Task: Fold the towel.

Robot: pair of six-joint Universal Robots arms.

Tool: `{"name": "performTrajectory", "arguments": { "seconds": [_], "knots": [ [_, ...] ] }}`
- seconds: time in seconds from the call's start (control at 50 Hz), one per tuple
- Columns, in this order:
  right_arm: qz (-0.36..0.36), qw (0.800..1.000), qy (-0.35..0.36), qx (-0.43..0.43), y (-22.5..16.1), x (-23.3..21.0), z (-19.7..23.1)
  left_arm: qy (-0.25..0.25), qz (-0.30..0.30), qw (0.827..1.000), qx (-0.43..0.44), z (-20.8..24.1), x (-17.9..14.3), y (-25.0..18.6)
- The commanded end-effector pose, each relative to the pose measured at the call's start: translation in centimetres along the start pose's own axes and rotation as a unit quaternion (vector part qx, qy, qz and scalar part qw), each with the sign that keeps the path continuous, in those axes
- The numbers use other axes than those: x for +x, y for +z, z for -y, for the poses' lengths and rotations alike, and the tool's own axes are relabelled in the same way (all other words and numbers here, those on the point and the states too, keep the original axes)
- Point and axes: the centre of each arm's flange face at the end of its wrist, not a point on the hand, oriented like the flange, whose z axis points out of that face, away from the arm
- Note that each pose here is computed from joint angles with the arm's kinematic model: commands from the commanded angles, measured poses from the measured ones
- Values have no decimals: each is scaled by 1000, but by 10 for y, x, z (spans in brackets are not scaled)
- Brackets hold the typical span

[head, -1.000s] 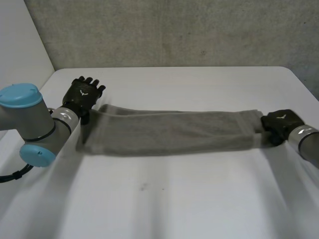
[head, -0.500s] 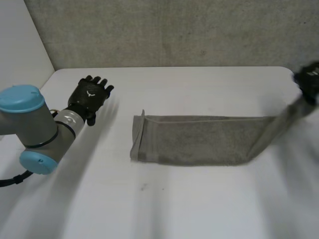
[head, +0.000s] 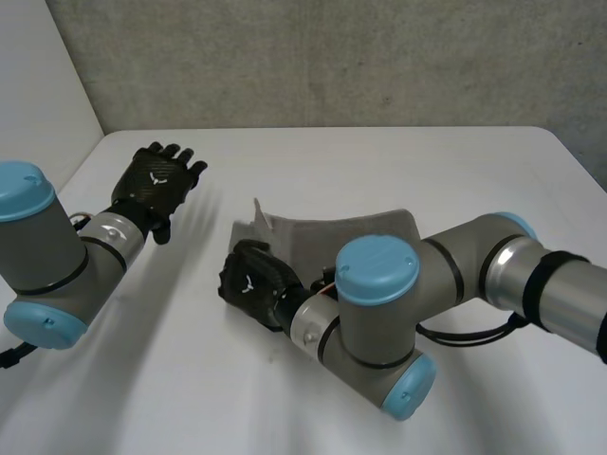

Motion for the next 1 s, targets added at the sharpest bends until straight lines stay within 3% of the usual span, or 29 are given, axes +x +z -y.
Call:
{"name": "performTrajectory", "arguments": {
  "seconds": [0.02, 0.1, 0.18, 0.22, 0.28, 0.38, 0.44, 0.54, 0.76, 1.0],
  "knots": [
    [-57, 997, 29, -41, -11, 35, 1, 0, -3, 1000, 6, 3, 4, 0],
    [-107, 985, 136, -30, -34, 78, 7, -5, 7, 1000, 30, 16, 0, 1],
    [-124, 970, 210, -27, -50, 92, 7, -24, 1, 998, 53, 32, 7, -1],
    [-140, 951, 273, -47, -64, 101, -11, -57, -12, 996, 74, 50, 16, -5],
    [-149, 940, 299, -68, -72, 104, -27, -78, -20, 993, 82, 57, 22, -8],
    [-161, 899, 374, -162, -106, 104, -81, -159, -74, 979, 103, 78, 56, -19],
    [-158, 891, 384, -181, -112, 100, -91, -174, -90, 975, 105, 81, 68, -20],
    [-165, 870, 405, -226, -128, 90, -122, -187, -131, 970, 84, 67, 113, -10],
    [-181, 864, 408, -234, -128, 81, -148, -175, -43, 983, 17, 27, 105, 17],
    [-177, 867, 405, -229, -125, 80, -147, -118, -58, 991, -23, 5, 118, 0]
  ]
}}
